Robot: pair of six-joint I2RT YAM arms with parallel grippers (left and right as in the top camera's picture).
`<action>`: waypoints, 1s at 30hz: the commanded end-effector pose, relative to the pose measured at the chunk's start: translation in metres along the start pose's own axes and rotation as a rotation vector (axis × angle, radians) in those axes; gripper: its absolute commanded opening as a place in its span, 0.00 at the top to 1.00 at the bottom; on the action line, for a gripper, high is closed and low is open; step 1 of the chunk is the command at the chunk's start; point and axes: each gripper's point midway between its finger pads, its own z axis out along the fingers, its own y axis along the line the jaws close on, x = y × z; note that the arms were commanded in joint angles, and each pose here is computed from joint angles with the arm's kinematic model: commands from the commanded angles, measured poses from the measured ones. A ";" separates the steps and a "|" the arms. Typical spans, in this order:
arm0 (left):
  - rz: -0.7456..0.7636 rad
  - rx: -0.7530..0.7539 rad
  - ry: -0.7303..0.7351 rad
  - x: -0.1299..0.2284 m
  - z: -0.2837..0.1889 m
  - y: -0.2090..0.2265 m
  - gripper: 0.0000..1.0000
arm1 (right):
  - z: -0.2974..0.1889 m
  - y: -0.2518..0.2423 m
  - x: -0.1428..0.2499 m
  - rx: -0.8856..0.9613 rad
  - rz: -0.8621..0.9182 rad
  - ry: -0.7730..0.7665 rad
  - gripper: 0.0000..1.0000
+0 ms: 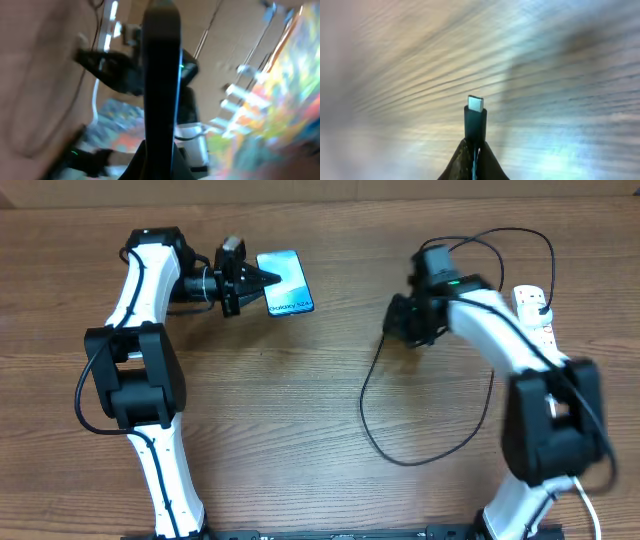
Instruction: Plug charger to phone and switch on socket
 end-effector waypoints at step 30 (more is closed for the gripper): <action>0.804 -0.862 -0.368 0.008 -0.050 -0.124 0.96 | -0.047 0.030 -0.015 0.368 -0.015 -0.084 0.37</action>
